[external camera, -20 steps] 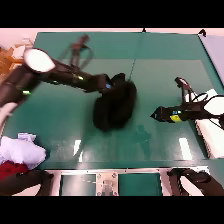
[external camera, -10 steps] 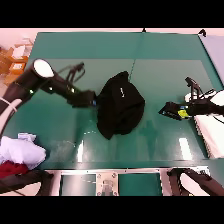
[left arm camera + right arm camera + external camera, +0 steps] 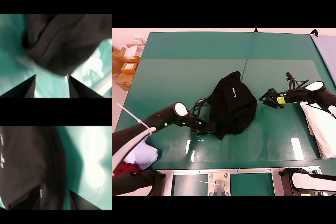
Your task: Fold the shirts.
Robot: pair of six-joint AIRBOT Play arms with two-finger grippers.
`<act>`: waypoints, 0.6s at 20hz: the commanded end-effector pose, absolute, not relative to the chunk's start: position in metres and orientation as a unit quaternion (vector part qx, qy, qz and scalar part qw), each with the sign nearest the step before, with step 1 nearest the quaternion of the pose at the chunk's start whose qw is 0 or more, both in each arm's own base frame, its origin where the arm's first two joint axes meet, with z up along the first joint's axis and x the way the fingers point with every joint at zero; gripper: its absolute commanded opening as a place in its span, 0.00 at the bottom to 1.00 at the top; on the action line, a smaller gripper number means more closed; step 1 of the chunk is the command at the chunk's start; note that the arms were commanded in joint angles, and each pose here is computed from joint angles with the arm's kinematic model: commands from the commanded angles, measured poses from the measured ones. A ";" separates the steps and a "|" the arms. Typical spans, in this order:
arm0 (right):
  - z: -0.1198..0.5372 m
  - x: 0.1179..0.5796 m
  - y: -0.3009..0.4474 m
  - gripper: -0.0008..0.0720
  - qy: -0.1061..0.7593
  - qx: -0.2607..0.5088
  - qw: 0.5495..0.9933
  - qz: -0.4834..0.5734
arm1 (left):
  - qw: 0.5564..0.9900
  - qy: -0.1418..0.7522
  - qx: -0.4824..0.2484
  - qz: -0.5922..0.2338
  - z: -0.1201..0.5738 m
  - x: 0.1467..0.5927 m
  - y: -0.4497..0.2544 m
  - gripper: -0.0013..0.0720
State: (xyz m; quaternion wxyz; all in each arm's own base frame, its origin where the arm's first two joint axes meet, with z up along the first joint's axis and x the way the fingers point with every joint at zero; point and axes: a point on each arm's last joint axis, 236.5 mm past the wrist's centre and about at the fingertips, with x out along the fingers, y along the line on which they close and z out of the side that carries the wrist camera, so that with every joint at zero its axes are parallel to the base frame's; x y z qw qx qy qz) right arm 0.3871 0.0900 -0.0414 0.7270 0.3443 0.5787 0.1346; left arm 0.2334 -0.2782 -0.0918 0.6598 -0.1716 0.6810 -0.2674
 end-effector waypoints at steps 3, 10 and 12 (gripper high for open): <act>-0.050 0.405 0.095 0.58 0.576 0.361 0.718 0.147 | 0.680 0.667 -0.173 -0.251 -0.115 0.235 -0.292 0.35; -0.050 0.401 0.097 0.58 0.579 0.344 0.721 0.166 | 0.671 0.711 -0.067 -0.201 -0.106 0.238 -0.174 0.05; -0.049 0.399 0.100 0.60 0.582 0.342 0.718 0.170 | 0.684 0.712 -0.050 -0.149 -0.094 0.247 -0.113 0.05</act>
